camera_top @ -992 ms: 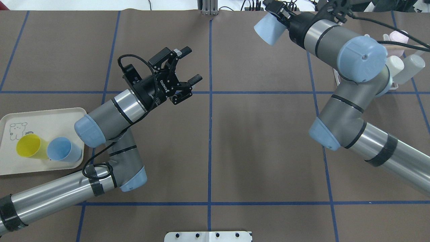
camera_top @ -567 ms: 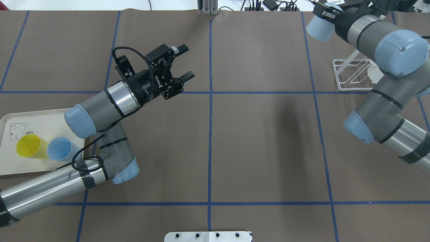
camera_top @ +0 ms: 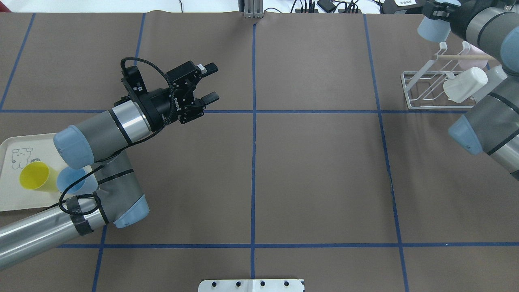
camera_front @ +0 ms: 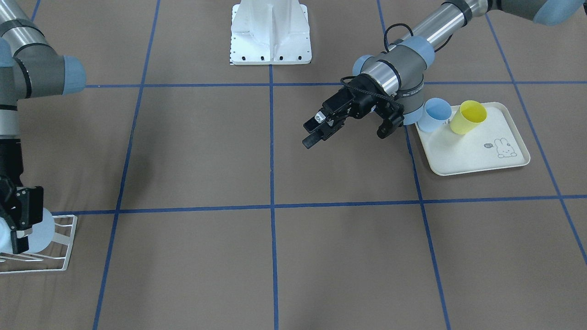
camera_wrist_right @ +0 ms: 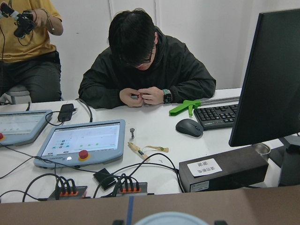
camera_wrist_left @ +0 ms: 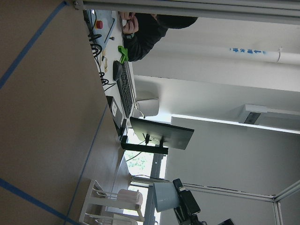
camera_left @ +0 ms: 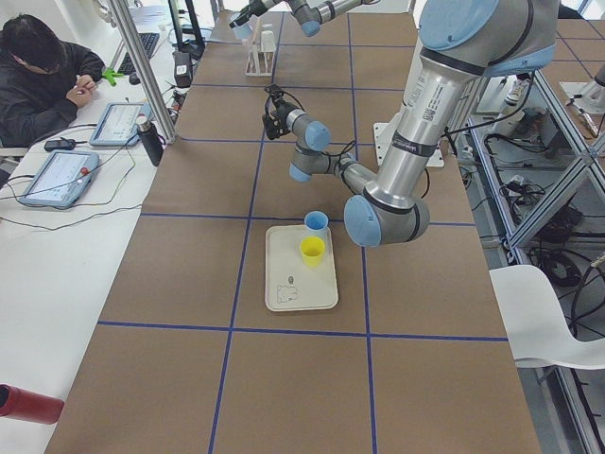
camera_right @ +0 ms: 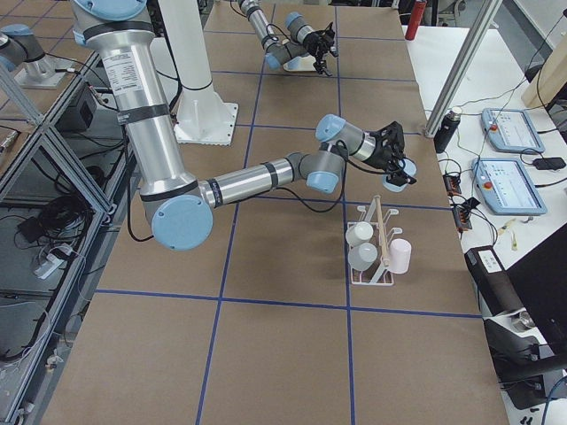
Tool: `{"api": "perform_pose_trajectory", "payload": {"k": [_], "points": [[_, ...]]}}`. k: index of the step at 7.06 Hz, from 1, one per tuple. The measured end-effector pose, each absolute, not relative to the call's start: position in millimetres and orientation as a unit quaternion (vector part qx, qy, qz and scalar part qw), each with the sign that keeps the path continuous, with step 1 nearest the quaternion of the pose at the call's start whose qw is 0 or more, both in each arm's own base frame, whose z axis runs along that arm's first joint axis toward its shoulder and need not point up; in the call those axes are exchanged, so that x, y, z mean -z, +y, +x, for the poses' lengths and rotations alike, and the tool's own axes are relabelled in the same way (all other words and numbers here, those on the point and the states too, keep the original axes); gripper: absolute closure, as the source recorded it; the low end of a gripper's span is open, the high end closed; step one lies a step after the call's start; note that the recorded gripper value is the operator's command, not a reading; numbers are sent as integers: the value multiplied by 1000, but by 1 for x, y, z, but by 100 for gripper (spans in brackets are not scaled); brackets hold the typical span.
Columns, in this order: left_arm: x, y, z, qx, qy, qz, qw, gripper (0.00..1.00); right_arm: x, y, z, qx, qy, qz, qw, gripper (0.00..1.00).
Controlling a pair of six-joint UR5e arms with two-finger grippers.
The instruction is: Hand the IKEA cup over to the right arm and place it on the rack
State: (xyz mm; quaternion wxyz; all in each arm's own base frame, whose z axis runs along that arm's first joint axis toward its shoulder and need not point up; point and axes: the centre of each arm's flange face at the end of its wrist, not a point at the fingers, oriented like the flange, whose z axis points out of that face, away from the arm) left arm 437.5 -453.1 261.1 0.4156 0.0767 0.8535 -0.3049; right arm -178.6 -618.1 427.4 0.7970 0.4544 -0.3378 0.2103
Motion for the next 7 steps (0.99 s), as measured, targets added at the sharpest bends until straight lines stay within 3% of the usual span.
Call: {"api": "perform_pose_trajectory", "payload": {"k": [3, 7], "points": [[-263, -452, 436, 305, 852, 78, 419, 0, -497, -638, -134, -178, -338, 460, 802, 100], [-267, -451, 436, 305, 851, 77, 421, 0, -528, -623, -125, -154, -335, 453, 812, 100]]}}
